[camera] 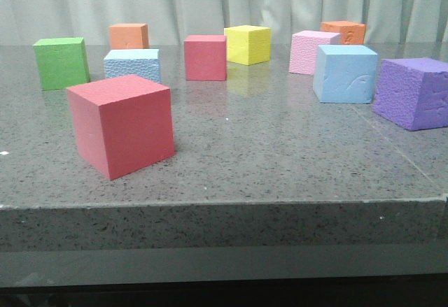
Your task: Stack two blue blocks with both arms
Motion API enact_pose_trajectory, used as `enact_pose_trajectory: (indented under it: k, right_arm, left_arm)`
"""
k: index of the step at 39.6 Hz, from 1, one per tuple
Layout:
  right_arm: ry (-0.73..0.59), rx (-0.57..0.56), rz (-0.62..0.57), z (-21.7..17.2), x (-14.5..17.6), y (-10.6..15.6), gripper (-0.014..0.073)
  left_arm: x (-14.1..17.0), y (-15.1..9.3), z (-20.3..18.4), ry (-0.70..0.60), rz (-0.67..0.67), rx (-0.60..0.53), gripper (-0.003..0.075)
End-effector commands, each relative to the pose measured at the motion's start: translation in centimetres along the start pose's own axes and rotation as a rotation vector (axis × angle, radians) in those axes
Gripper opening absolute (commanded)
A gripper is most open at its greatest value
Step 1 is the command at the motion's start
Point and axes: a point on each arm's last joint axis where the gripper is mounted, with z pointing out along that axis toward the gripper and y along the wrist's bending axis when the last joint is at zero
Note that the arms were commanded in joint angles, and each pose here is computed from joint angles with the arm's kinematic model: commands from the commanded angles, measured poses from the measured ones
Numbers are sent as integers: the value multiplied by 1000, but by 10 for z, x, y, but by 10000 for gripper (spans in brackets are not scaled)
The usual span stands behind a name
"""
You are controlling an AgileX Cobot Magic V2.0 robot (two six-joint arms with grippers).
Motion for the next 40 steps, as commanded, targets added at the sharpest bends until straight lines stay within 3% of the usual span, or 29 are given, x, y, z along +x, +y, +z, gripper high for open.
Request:
enact_pose_trajectory:
  k: [1, 3, 6, 11, 13, 21, 30, 40]
  right_arm:
    - [-133, 5, -13, -4, -19, 0, 52]
    - [-142, 4, -13, -4, -20, 0, 154]
    - [-152, 4, -13, -5, -21, 0, 314]
    - [-152, 4, -13, -4, -20, 0, 640]
    - [-149, 4, -13, -3, -20, 0, 658]
    - [-145, 5, -10, 7, -22, 0, 645]
    - [-51, 4, 5, 52, -32, 0, 645]
    - [96, -55, 47, 116, -41, 11, 646]
  left_arm:
    - [-21, -1, -4, -142, 0, 9, 33]
    - [-22, -1, -4, -154, 0, 9, 102]
    - [-23, -1, -4, -164, 0, 10, 276]
    - [-23, -1, -4, -166, 0, 10, 651]
    - [-23, -1, -4, -167, 0, 10, 708]
    - [-23, -1, -4, -167, 0, 10, 619]
    - [-23, -1, -4, -167, 0, 10, 547]
    - [-23, -1, -4, -168, 0, 10, 544]
